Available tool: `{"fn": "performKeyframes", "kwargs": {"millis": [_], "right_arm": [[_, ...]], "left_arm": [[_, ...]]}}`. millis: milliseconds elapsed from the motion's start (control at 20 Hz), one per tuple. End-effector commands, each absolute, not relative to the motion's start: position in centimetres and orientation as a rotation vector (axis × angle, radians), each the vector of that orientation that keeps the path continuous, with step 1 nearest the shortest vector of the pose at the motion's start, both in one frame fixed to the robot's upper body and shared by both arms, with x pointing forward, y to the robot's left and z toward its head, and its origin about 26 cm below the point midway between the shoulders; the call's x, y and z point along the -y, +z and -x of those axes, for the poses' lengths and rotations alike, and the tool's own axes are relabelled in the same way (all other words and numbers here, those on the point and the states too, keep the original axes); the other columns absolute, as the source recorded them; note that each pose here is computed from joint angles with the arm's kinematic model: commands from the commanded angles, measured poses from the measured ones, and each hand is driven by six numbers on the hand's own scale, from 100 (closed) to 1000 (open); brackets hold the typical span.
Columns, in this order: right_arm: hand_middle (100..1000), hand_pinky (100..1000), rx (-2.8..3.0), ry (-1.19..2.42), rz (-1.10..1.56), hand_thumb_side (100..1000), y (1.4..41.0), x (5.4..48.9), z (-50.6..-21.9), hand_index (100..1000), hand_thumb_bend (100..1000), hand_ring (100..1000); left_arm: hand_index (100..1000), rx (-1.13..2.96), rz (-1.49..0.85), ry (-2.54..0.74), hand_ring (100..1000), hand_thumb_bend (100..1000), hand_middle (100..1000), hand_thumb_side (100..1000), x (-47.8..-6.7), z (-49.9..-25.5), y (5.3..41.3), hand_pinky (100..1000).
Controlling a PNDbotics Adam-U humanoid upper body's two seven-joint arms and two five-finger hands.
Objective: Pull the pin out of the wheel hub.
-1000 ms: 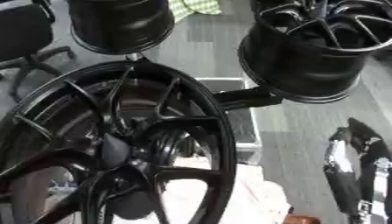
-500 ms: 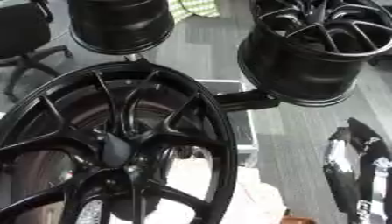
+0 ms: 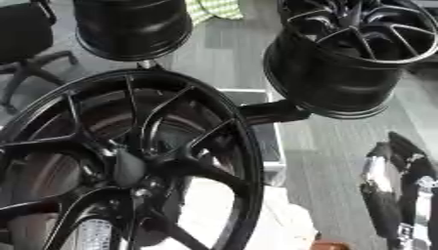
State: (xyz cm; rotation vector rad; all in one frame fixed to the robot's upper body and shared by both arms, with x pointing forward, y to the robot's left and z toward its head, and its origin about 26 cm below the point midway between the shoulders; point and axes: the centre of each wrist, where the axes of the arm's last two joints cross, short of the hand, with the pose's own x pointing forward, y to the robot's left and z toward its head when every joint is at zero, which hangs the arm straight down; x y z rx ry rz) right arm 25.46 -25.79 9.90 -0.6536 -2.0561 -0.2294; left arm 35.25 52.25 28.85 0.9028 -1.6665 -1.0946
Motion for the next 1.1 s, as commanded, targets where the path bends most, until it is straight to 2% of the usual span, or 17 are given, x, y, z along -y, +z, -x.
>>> {"fn": "performKeyframes", "kwargs": {"millis": [50, 150, 200, 550, 600, 700, 900, 950, 1050, 1100], "right_arm": [[639, 880, 2.087, -0.23, 0.657, 563, 10.6, 26.0, -25.5, 794, 100, 862], [639, 879, 2.087, -0.23, 0.656, 563, 10.6, 26.0, -25.5, 794, 100, 862], [639, 879, 2.088, -0.23, 0.655, 564, 10.6, 26.0, -25.5, 794, 100, 862], [639, 879, 2.086, -0.233, 0.654, 563, 10.6, 26.0, -25.5, 794, 100, 862], [639, 879, 2.086, -0.233, 0.654, 561, 10.6, 25.9, -25.5, 794, 100, 862], [639, 879, 2.086, -0.233, 0.654, 559, 10.6, 25.9, -25.5, 793, 100, 862], [639, 879, 2.085, -0.233, 0.657, 559, 10.6, 26.0, -25.4, 793, 100, 862], [639, 879, 2.086, -0.231, 0.658, 556, 10.6, 26.0, -25.4, 793, 100, 862], [639, 879, 2.089, -0.227, 0.661, 553, 10.6, 26.1, -25.4, 793, 100, 862], [639, 879, 2.091, -0.225, 0.662, 553, 10.6, 26.1, -25.4, 793, 100, 862]], "left_arm": [[951, 1.651, -0.949, -1.141, 922, 100, 836, 367, -52.8, -34.5, 30.5, 922], [951, 1.65, -0.948, -1.144, 921, 100, 835, 321, -52.8, -34.6, 30.4, 920], [948, 1.65, -0.945, -1.144, 920, 100, 833, 257, -52.7, -34.6, 30.4, 917], [942, 1.659, -0.921, -1.143, 920, 100, 833, 255, -52.8, -34.6, 30.1, 912], [916, 1.667, -0.919, -1.131, 896, 100, 802, 258, -52.8, -34.6, 30.1, 882], [906, 1.684, -0.913, -1.103, 888, 100, 794, 260, -52.8, -34.6, 30.0, 871], [889, 1.758, -0.886, -1.057, 872, 100, 779, 286, -51.5, -34.6, 30.4, 850], [870, 1.81, -0.86, -1.056, 845, 100, 752, 359, -50.6, -34.7, 30.7, 818], [858, 1.961, -0.756, -1.053, 817, 100, 732, 449, -47.9, -34.5, 31.5, 789], [858, 2.021, -0.7, -1.046, 817, 100, 732, 449, -46.6, -34.3, 31.8, 789]]}}
